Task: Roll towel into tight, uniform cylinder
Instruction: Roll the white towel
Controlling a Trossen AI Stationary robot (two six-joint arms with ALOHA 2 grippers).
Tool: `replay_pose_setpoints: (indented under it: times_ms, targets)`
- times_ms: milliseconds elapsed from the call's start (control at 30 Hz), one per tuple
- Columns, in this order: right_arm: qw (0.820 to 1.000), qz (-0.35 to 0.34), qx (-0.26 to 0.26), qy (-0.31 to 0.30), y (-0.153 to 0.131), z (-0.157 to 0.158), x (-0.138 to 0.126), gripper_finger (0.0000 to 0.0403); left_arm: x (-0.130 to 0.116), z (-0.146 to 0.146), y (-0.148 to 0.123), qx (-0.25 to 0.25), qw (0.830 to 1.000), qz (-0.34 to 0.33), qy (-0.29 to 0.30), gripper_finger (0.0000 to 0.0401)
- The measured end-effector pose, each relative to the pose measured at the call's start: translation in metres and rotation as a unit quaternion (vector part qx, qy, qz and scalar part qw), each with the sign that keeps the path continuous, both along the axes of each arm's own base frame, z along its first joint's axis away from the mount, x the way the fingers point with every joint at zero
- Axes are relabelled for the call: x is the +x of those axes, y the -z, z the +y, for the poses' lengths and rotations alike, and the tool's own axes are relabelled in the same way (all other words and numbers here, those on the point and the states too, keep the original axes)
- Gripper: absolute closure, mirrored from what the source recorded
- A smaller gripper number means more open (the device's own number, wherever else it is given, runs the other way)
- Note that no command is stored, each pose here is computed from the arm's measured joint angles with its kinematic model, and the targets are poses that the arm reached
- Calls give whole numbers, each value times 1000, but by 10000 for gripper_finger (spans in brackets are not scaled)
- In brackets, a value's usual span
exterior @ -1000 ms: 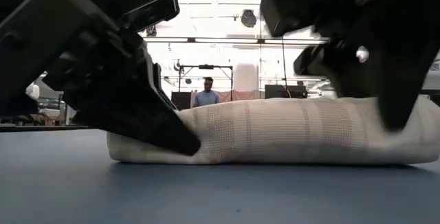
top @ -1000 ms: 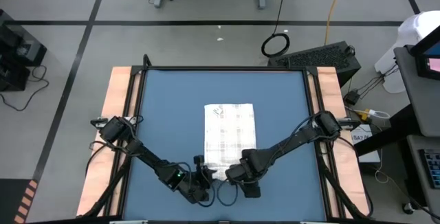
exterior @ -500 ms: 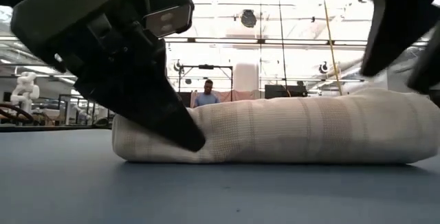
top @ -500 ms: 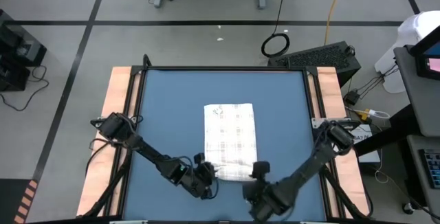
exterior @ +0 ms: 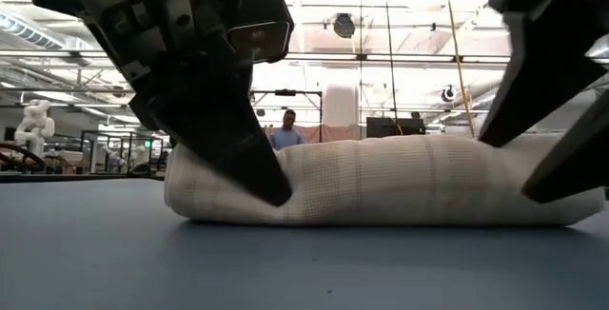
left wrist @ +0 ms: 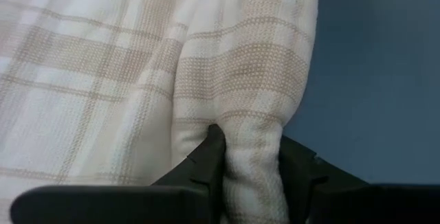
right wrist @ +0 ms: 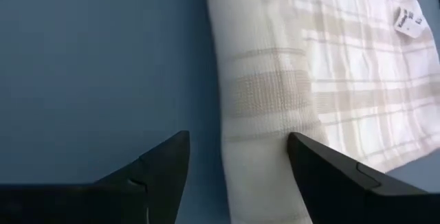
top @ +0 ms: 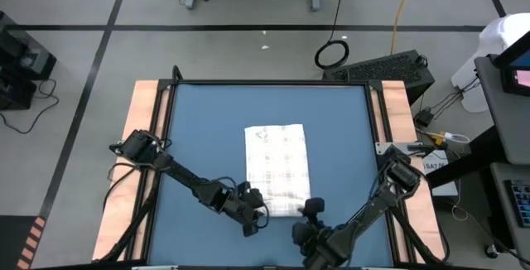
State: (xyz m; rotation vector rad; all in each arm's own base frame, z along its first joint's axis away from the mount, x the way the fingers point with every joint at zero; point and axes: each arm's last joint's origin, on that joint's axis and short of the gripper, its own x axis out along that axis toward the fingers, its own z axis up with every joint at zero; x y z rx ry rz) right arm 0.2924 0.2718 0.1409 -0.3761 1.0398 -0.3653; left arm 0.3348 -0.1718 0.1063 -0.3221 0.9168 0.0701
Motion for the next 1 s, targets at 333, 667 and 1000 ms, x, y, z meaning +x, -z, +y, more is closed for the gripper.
replay_pose_setpoints:
  times_ms: [333,667,1000]
  targets:
    - [999,37,-23,9,1,-25,17,163,1,2,0,2,1000,3,12,306]
    - [987,119,104,36,5,-56,44,169,0,0,-2,35,999,-13,12,286]
    - [970,156,181,38,8,-82,62,243,-22,-11,-36,93,994,-29,45,143]
